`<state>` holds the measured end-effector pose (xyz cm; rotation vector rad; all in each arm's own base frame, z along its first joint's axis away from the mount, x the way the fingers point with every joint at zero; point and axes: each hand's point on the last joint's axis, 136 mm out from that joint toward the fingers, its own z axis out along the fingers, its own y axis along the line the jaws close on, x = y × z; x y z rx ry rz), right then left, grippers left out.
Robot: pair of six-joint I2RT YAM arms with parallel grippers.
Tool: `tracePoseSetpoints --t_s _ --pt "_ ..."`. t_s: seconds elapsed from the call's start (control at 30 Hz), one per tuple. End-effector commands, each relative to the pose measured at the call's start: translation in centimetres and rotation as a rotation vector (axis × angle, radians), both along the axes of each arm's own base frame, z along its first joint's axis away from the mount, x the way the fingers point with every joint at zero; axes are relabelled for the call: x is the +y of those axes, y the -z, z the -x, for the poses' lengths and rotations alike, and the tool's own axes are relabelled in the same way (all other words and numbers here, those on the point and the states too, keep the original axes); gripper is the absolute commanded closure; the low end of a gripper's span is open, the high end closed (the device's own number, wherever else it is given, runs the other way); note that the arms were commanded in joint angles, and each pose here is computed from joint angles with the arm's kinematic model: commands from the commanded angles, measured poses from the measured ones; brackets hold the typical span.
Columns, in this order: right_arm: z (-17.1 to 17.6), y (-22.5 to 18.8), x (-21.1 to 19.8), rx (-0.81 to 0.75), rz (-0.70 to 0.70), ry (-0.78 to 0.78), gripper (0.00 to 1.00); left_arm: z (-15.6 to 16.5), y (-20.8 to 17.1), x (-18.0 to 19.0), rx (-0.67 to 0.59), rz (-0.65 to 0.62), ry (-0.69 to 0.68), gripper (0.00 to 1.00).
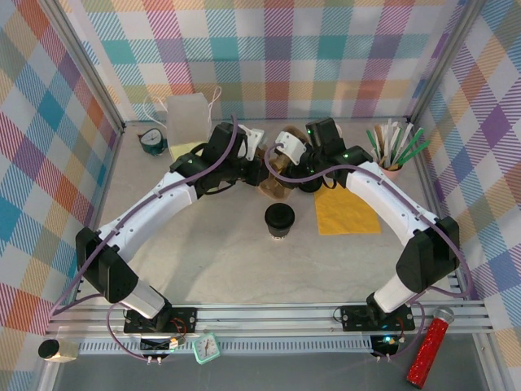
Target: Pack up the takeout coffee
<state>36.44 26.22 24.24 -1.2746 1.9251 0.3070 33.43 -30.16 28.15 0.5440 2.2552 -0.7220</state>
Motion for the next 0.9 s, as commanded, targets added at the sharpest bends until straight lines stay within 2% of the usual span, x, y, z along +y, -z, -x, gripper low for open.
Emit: tracePoseSetpoints --t_s 0.0,0.17,0.37,0.47,0.87 --pt "-0.1 -0.4 0.3 0.006 -0.019 -0.012 0.22 1.4 -1.9 -0.5 -0.038 0.029 0.049 0.90" --pt "-0.1 -0.5 0.7 0.019 -0.036 -0.018 0.23 1.8 -1.9 -0.9 -0.036 0.029 0.064 0.90" --pt "0.1 -0.8 0.6 0.021 -0.046 -0.019 0.30 1.8 -1.7 -0.9 -0.032 0.021 0.061 0.90" --pt "0.4 -0.6 0.5 0.030 -0.036 -0.027 0.45 1.8 -1.7 -0.9 -0.033 0.023 0.059 0.90" --pt "0.8 -1.5 0.0 0.044 -0.058 0.018 0.47 1.6 -1.3 -0.9 -0.031 0.018 0.049 0.86"
